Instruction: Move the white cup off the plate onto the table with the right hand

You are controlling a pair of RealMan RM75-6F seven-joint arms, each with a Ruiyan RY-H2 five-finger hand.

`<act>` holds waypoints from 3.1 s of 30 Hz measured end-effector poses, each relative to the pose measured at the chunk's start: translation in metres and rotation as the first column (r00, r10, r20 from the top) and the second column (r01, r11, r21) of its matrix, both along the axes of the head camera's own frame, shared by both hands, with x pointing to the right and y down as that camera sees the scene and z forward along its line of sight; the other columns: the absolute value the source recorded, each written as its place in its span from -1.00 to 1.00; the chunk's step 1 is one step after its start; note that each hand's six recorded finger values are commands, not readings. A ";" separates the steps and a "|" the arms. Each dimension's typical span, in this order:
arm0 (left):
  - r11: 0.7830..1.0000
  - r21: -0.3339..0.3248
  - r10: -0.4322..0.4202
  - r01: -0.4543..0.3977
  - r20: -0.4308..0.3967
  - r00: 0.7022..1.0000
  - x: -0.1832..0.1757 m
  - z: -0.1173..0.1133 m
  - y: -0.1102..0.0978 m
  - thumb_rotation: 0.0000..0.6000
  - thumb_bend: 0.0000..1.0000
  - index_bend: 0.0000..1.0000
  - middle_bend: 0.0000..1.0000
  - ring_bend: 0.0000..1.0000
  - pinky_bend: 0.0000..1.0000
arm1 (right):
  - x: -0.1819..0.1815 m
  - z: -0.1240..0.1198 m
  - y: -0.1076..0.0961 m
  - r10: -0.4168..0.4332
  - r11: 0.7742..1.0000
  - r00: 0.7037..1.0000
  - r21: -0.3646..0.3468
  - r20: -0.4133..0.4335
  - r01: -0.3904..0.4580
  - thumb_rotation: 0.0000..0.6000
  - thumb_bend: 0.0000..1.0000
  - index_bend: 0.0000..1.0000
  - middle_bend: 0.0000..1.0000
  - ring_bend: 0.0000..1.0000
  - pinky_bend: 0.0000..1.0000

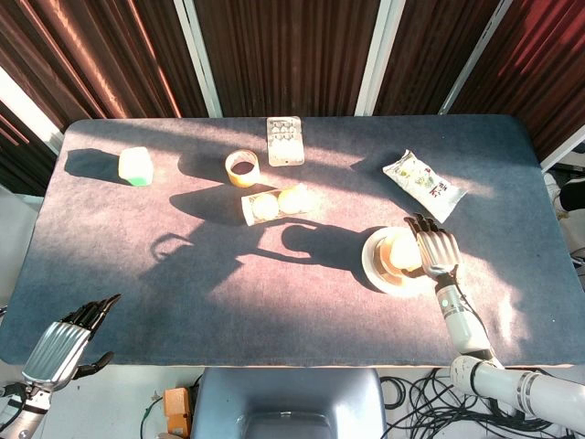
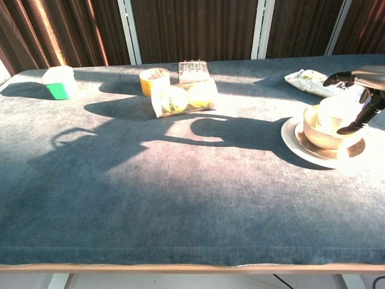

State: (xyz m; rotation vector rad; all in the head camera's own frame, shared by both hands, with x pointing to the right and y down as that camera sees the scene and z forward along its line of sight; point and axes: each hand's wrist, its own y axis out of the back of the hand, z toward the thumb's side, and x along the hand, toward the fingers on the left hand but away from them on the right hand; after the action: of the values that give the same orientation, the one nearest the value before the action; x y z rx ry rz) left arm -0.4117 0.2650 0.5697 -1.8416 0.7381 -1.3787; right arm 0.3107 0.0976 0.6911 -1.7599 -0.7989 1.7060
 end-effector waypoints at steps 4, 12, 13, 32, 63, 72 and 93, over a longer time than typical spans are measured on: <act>1.000 0.001 -0.003 0.003 0.000 1.000 -0.001 -0.001 0.000 1.00 -0.55 -0.97 -0.64 -0.60 -0.07 | -0.001 0.001 0.000 0.000 1.000 1.000 0.000 0.002 0.000 1.00 -0.98 -0.71 -0.88 -0.86 -0.40; 1.000 -0.001 -0.012 0.012 0.004 1.000 -0.004 -0.001 0.000 1.00 -0.55 -0.97 -0.64 -0.60 -0.07 | -0.003 0.003 -0.001 0.001 1.000 1.000 0.007 0.011 -0.001 1.00 -0.98 -0.63 -0.79 -0.77 -0.27; 1.000 -0.002 -0.013 0.013 0.005 1.000 -0.004 -0.001 0.001 1.00 -0.55 -0.97 -0.64 -0.60 -0.07 | -0.003 0.004 -0.002 0.002 1.000 1.000 0.009 0.012 -0.002 1.00 -0.98 -0.61 -0.76 -0.74 -0.22; 1.000 0.004 -0.025 0.025 0.001 1.000 -0.006 -0.003 0.000 1.00 -0.55 -0.97 -0.63 -0.60 -0.07 | -0.015 0.009 -0.003 -0.029 0.998 0.999 0.064 0.028 0.027 1.00 -0.70 0.30 -0.07 0.07 0.47; 1.000 0.001 -0.029 0.029 -0.001 1.000 -0.008 -0.005 0.000 1.00 -0.55 -0.97 -0.63 -0.60 -0.06 | -0.150 -0.035 0.014 -0.164 0.983 0.904 0.138 0.394 0.118 1.00 -0.70 0.28 -0.07 0.07 0.48; 0.999 0.006 -0.035 0.035 -0.011 0.999 -0.011 -0.007 0.001 1.00 -0.55 -0.97 -0.63 -0.60 -0.07 | -0.199 0.008 0.038 -0.193 0.981 0.882 0.054 0.431 0.188 1.00 -0.70 0.10 -0.09 -0.13 0.40; 0.999 0.004 -0.036 0.036 -0.009 0.999 -0.012 -0.007 0.000 1.00 -0.55 -0.97 -0.62 -0.59 -0.06 | -0.177 -0.029 0.034 -0.290 0.955 0.856 0.185 0.428 0.232 1.00 -0.86 -1.00 -1.00 -1.00 -0.67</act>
State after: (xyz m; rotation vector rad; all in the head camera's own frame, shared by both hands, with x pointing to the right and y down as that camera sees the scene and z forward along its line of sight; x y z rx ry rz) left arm -0.4239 0.2651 0.5629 -1.8411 0.7820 -1.3918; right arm 0.1338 0.1314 0.6625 -2.0965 -0.7908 1.0550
